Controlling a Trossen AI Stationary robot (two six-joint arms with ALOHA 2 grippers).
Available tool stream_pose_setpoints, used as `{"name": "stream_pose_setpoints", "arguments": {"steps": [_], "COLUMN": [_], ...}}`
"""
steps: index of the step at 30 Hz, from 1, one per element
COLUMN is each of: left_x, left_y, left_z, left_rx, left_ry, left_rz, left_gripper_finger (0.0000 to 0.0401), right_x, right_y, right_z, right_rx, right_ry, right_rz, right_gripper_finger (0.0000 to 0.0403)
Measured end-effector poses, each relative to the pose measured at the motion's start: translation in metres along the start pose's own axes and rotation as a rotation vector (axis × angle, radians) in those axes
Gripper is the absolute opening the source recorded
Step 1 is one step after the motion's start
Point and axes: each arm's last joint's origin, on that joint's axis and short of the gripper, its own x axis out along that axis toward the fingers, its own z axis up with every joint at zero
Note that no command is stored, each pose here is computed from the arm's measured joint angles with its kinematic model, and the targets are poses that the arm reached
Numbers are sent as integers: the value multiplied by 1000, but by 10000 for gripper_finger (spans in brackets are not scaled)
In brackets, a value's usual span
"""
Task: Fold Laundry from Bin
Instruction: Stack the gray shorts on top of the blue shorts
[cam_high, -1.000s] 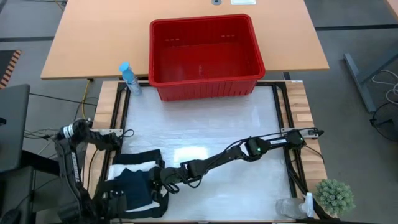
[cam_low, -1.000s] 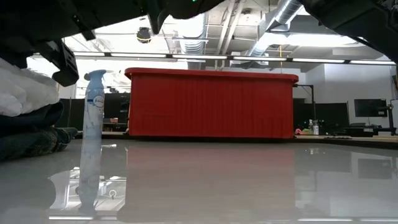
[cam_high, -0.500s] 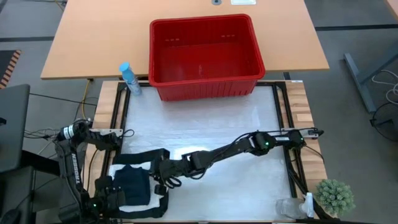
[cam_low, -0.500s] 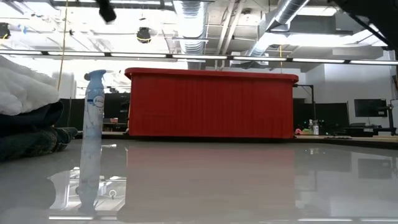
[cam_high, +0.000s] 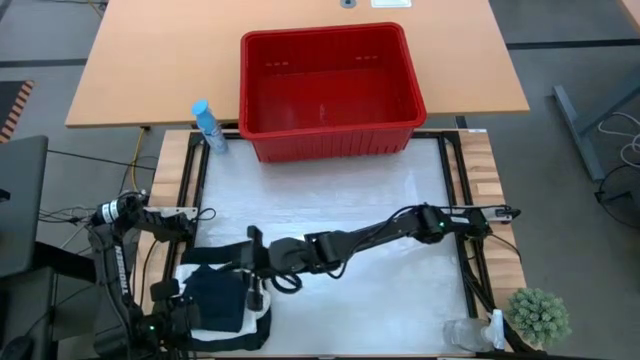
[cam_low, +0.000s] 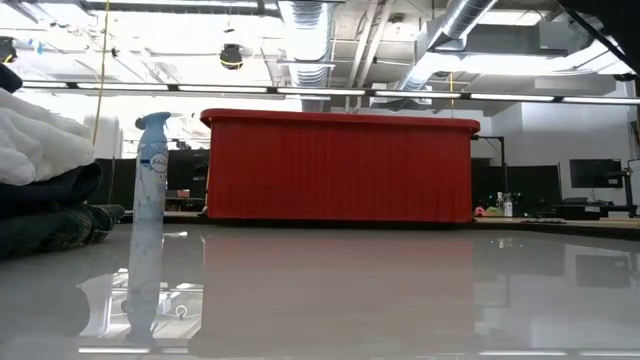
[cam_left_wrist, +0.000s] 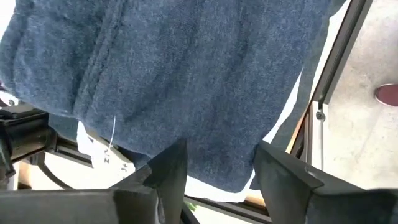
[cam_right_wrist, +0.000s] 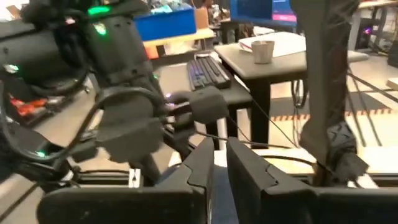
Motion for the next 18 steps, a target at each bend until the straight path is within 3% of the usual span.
{"name": "stream_pose_setpoints", "arguments": {"steps": [5,14,18], "left_x": [0,0,0], "left_y": [0,0,0], "left_z": [0,1,1], "left_rx": [4,-1,-3], "left_ry": [-6,-19,-19], "left_rz": [-1,-1,-2], "left_gripper_finger": [170,170,170], "right_x": [4,37,40], "right_y": [0,1,-2], "right_z": [-10,-66,-71], "right_rx": [20,107,126], "right_ry": [15,-143,-169], "right_rz": [5,166,170], "right_gripper_finger": [69,69,69]}}
